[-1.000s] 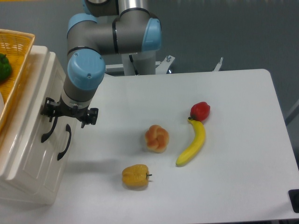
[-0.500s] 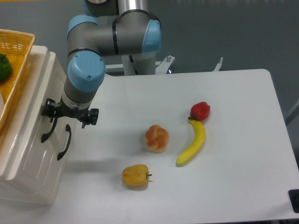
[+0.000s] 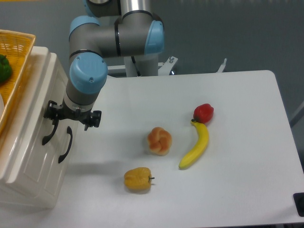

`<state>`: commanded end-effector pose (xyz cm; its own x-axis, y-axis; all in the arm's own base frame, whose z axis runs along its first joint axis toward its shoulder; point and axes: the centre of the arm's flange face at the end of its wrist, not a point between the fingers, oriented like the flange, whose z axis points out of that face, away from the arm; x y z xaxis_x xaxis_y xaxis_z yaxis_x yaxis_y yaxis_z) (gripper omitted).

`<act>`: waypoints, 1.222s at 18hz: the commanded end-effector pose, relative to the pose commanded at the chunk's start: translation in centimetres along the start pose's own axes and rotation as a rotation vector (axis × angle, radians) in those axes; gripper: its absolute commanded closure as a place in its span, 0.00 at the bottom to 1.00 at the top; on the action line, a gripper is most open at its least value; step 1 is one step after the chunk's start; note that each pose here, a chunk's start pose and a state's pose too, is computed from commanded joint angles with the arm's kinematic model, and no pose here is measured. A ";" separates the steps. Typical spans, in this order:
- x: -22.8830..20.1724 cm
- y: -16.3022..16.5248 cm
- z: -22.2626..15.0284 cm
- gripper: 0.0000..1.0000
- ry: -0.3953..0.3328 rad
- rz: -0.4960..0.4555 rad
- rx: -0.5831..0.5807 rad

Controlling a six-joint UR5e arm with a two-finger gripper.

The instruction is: Slide the top white drawer open

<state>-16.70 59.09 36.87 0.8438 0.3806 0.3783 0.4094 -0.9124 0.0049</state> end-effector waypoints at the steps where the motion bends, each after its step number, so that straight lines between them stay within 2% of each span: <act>1: -0.1 0.0 -0.1 0.00 -0.002 -0.001 0.002; 6: -0.2 0.0 -0.1 0.00 -0.003 -0.002 0.002; 10: -0.7 0.0 0.0 0.00 -0.050 -0.003 -0.008; 22: -3.8 -0.4 -1.7 0.00 -0.052 -0.050 0.021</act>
<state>-20.63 57.76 37.01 0.8389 0.4337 0.3290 0.4582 -0.8889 0.0034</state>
